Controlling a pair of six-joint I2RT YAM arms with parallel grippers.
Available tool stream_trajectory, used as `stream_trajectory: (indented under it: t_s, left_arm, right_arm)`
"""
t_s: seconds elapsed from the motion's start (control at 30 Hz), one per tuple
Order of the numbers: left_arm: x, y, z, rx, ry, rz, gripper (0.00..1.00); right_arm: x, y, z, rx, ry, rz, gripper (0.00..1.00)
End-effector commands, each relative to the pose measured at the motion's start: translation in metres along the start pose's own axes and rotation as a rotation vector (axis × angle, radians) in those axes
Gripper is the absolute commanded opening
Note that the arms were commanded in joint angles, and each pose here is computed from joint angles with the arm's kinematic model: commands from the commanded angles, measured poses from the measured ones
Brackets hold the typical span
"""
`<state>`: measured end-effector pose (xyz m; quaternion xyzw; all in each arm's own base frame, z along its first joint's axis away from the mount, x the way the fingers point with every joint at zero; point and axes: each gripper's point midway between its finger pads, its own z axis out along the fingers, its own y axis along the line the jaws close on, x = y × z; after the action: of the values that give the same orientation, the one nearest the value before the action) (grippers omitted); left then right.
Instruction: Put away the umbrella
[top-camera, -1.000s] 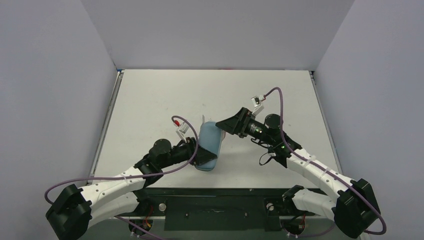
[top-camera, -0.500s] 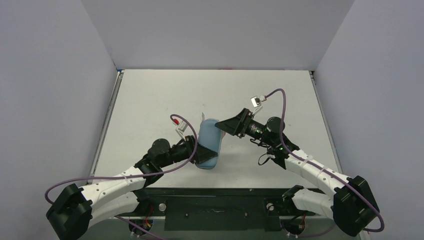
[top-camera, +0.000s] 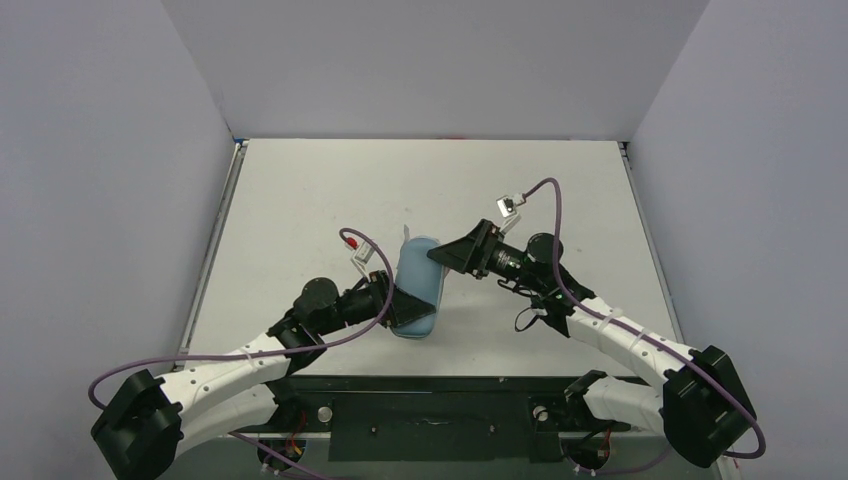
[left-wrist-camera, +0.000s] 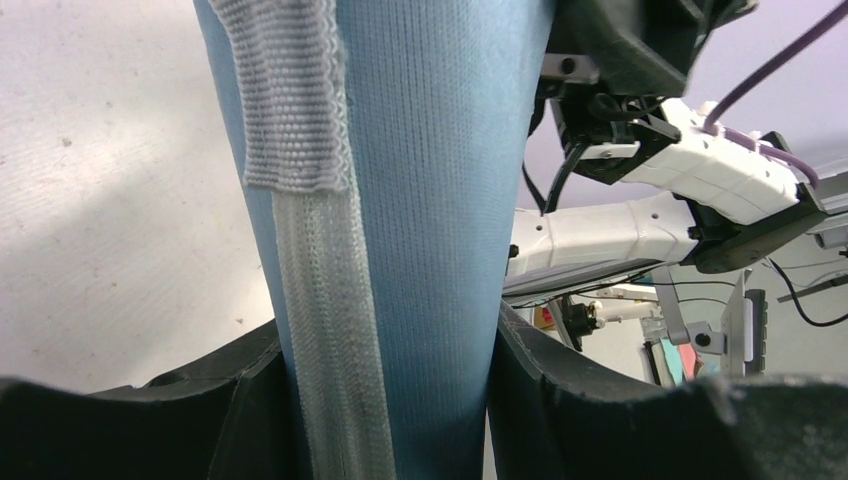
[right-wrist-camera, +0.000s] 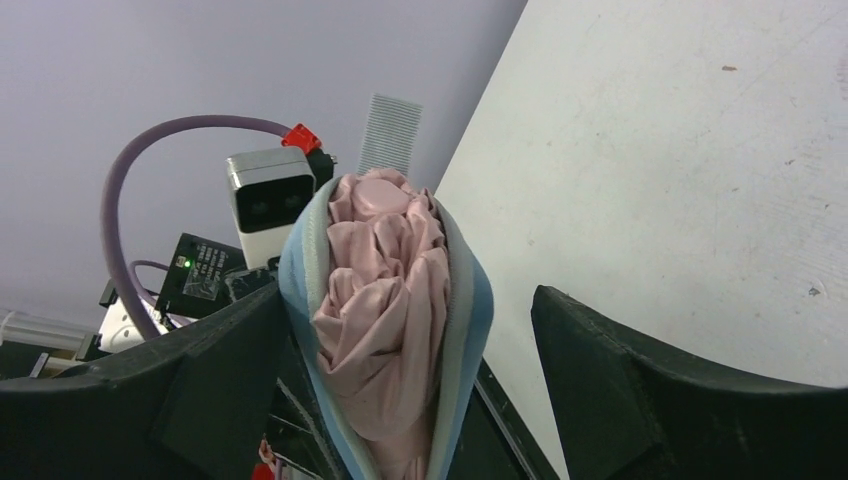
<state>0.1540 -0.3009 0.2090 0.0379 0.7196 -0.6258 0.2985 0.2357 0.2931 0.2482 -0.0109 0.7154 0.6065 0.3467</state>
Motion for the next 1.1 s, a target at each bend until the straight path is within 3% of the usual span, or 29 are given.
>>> stream_trajectory:
  t_s: [0.0, 0.27, 0.43, 0.57, 0.73, 0.77, 0.8, 0.83, 0.87, 0.93, 1.03, 1.07]
  left_arm:
    - [-0.036, -0.082, -0.006, 0.257, -0.105, 0.125, 0.17]
    - [-0.036, -0.083, -0.007, 0.266, -0.109, 0.125, 0.17]
    - [-0.036, -0.083, -0.006, 0.275, -0.108, 0.119, 0.17]
    - [-0.035, -0.083, -0.006, 0.277, -0.104, 0.12, 0.17]
    - [-0.033, -0.08, -0.006, 0.271, -0.102, 0.117, 0.18]
    - [-0.033, -0.079, -0.006, 0.269, -0.102, 0.116, 0.27]
    - [-0.033, -0.078, -0.006, 0.267, -0.1, 0.115, 0.44]
    - [-0.032, -0.078, -0.006, 0.265, -0.098, 0.116, 0.53]
    - [-0.032, -0.078, -0.006, 0.264, -0.098, 0.118, 0.71]
    - [-0.031, -0.074, -0.006, 0.249, -0.092, 0.129, 0.88]
    - [-0.03, -0.069, -0.007, 0.213, -0.084, 0.141, 0.99]
    - [-0.032, -0.072, -0.009, 0.214, -0.093, 0.159, 0.98]
  right_arm:
    - [0.003, 0.007, 0.003, -0.014, 0.029, -0.037, 0.84]
    - [0.006, 0.018, 0.005, -0.059, 0.037, -0.037, 0.84]
    - [0.007, 0.042, 0.01, -0.162, 0.038, -0.019, 0.74]
    - [0.008, 0.053, 0.012, -0.208, 0.042, -0.008, 0.57]
    - [0.006, 0.059, 0.01, -0.231, 0.036, -0.01, 0.23]
    - [0.006, 0.061, 0.01, -0.233, 0.035, -0.012, 0.16]
    - [0.007, 0.059, 0.01, -0.223, 0.041, -0.011, 0.12]
    - [0.006, 0.06, 0.01, -0.221, 0.041, -0.018, 0.08]
    - [0.007, 0.059, 0.01, -0.214, 0.048, -0.016, 0.06]
    - [0.006, 0.061, 0.01, -0.209, 0.052, -0.025, 0.0]
    - [0.005, 0.062, 0.007, -0.191, 0.059, -0.054, 0.0]
    - [0.004, 0.061, 0.006, -0.171, 0.064, -0.054, 0.0]
